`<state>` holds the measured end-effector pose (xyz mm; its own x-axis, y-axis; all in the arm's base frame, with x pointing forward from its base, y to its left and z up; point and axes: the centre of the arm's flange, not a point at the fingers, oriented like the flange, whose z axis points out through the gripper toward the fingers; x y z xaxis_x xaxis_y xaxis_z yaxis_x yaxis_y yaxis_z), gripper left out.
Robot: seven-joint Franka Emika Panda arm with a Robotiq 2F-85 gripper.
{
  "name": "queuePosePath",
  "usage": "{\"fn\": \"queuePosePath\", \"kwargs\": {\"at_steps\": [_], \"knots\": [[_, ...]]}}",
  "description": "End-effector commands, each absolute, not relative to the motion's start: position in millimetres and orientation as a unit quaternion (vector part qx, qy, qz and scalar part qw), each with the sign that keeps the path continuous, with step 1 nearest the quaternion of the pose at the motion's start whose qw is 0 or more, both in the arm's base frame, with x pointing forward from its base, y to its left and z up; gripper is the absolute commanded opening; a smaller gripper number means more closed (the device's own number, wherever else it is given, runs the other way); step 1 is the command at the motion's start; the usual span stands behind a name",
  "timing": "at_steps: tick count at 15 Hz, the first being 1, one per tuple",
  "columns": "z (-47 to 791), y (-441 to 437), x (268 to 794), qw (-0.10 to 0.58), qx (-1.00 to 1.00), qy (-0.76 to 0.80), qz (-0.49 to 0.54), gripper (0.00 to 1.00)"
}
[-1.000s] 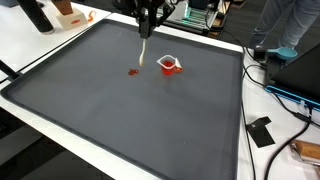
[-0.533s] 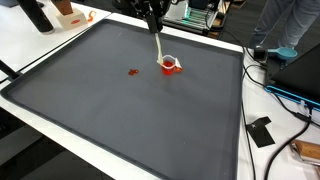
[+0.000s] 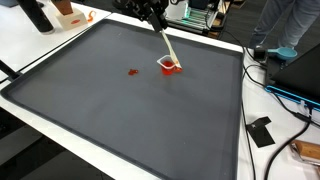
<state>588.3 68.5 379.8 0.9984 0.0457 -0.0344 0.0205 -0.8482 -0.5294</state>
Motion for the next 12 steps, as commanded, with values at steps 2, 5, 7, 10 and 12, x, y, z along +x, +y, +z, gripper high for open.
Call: {"fn": "queuePosePath", "kwargs": {"at_steps": [2,5,7,10,12], "knots": [[355.5,57.6,572.7,0.336,-0.941,-0.007,0.045,0.06],[342.5,55.3,567.0,0.359,-0.932,-0.006,0.054,0.06],[332.6,54.3,562.0,0.368,-0.928,0.000,0.058,0.06],[321.2,53.0,555.9,0.372,-0.926,0.007,0.059,0.06],[315.5,52.8,552.6,0.373,-0.926,0.013,0.058,0.06]]}}
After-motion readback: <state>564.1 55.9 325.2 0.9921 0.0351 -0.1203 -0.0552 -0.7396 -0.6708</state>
